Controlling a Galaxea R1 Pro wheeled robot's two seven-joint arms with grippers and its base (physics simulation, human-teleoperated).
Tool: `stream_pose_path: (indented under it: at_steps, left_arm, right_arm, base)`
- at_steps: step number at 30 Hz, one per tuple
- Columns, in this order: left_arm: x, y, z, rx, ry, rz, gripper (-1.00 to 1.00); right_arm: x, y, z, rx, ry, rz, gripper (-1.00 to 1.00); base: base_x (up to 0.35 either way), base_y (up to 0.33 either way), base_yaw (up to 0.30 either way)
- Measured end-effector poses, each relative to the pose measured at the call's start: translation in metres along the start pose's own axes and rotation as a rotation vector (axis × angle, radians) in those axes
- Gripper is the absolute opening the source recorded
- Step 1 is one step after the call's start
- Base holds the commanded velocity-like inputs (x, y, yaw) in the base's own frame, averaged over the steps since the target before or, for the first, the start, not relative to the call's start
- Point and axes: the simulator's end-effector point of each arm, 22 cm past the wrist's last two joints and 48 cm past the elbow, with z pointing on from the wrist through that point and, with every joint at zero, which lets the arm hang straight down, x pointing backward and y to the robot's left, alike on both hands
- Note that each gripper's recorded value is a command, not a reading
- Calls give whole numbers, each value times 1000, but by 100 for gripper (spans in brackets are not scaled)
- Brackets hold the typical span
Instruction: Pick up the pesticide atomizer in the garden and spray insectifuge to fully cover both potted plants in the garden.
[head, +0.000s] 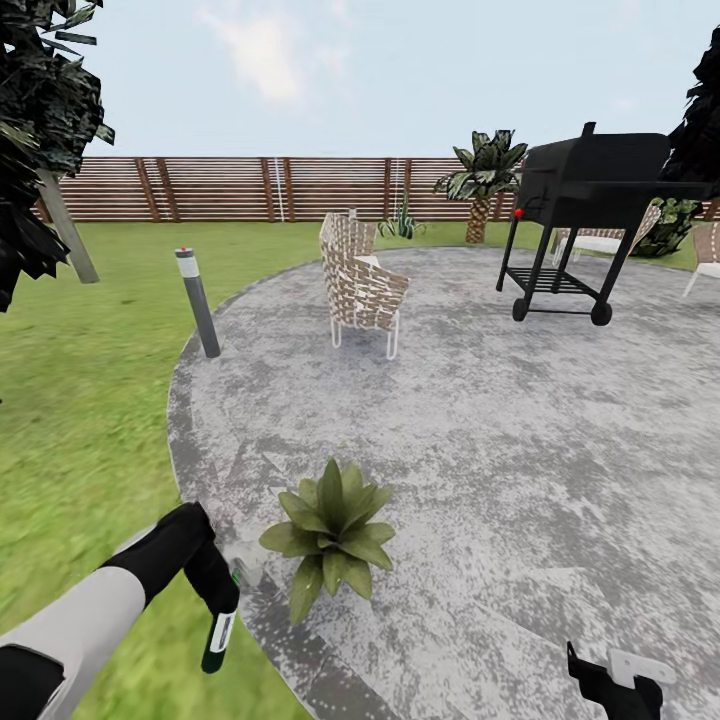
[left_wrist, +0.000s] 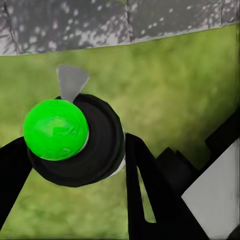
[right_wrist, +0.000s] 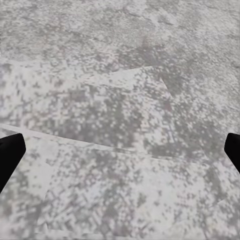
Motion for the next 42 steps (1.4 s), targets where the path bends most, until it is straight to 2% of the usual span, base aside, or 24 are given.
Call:
stream_pose_path:
  at_steps: [2,6,13,20,26,32,42]
  left_arm:
    - [7,-5,8,10,11,-9,-100]
    - [6,-3,6,4,4,-19,-100]
    - [3,-6,6,6,3,-11,-100]
    - [-2,-9,6,2,6,5,-100]
    - [4,5,0,-53,53,31,-100]
    - [29,16,5,-87,122,35,-100]
    - [18,19,-4,-102,106,24,-100]
  right_arm:
    - [0,0,0,0,0,0,100]
    - [1,1,0,-3,3,1,100]
    - [3,3,-1,-6,5,2,100]
    - [2,3,-1,-5,5,2,100]
    - [3,3,-1,-5,5,2,100]
    - [3,3,-1,-6,6,2,100]
    - [3,3,-1,-6,6,2,100]
  base:
    - [0,0,0]
    - [51,170,-9]
    - [182,267,-239]
    - [146,21,-24]
    - [2,0,0]
    - [0,0,0]
    - [1,0,0]
